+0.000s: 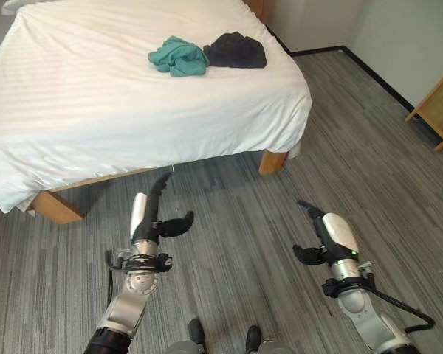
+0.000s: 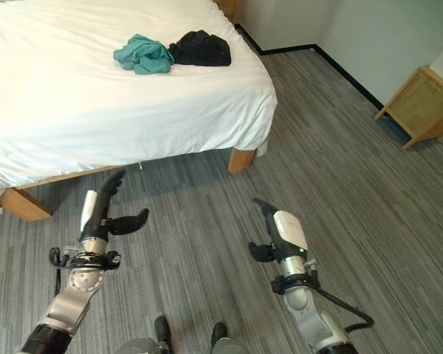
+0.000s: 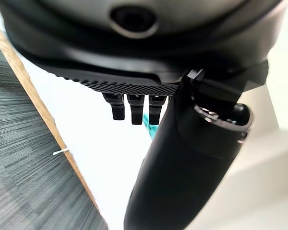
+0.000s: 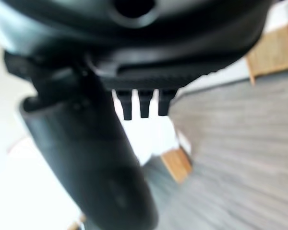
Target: Pick up bed clothes into laundry basket.
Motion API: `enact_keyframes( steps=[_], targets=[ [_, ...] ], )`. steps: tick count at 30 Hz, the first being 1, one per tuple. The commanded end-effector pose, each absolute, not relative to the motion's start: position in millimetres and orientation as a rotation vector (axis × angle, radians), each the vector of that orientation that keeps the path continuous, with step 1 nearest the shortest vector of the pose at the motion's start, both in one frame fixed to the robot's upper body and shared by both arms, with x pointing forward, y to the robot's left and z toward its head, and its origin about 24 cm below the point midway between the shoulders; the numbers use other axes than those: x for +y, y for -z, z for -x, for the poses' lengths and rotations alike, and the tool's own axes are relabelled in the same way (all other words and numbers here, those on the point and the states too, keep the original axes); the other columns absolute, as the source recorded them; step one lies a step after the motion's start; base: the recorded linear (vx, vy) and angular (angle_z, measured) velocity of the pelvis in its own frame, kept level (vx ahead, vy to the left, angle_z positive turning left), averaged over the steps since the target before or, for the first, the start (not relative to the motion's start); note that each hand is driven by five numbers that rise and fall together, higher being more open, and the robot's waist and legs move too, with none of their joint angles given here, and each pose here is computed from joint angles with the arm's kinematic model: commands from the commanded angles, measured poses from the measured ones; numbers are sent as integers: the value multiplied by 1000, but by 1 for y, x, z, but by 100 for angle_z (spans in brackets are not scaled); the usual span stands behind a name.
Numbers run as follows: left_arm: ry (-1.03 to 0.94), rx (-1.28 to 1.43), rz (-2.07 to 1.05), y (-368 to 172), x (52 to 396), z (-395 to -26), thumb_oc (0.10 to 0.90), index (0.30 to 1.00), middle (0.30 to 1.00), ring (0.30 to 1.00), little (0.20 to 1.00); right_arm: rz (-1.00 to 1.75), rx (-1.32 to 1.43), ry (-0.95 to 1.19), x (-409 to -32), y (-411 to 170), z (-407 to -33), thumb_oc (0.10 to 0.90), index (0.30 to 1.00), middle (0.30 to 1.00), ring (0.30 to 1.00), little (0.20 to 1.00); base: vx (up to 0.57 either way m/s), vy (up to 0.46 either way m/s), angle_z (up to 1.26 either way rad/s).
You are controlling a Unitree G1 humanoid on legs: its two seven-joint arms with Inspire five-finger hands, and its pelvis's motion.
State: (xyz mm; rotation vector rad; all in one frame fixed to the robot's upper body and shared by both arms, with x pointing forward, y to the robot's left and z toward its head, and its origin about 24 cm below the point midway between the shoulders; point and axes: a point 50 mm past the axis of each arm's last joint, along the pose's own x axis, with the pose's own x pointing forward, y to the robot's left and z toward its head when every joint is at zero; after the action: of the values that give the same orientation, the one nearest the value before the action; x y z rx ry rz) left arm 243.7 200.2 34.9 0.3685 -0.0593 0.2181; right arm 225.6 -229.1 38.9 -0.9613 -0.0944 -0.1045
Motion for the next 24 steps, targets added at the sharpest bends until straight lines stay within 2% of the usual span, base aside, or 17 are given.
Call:
enact_keyframes(
  steps=[1, 4, 12, 18, 24],
  targets=[
    [-201, -282, -287, -73, 197, -245, 800, 900, 900, 900, 900, 913, -501, 241, -223, -111, -236, 800, 900, 900, 900, 900, 8, 22, -9],
    [-176, -275, -266, -72, 197, -241, 800, 900, 900, 900, 900, 933, -571, 247, -221, -125, -234, 800, 900, 900, 900, 900, 16, 67, -10],
    [-198, -272, -260, -74, 202, -240, 800, 900, 900, 900, 900, 897, -531, 224, -216, -119, -237, 800, 900, 900, 900, 900, -1, 112, -15],
    [-177, -239, -252, -68, 199, -242, 800, 900, 900, 900, 900, 878, -520, 274, -223, -121, -236, 800, 900, 900, 900, 900, 320, -50, 18],
    [-162, -237, -259, -64, 197, -239, 800, 900, 900, 900, 900, 927, -464, 262, -233, -113, -225, 800, 900, 900, 900, 900, 426, -187, 79]
  ],
)
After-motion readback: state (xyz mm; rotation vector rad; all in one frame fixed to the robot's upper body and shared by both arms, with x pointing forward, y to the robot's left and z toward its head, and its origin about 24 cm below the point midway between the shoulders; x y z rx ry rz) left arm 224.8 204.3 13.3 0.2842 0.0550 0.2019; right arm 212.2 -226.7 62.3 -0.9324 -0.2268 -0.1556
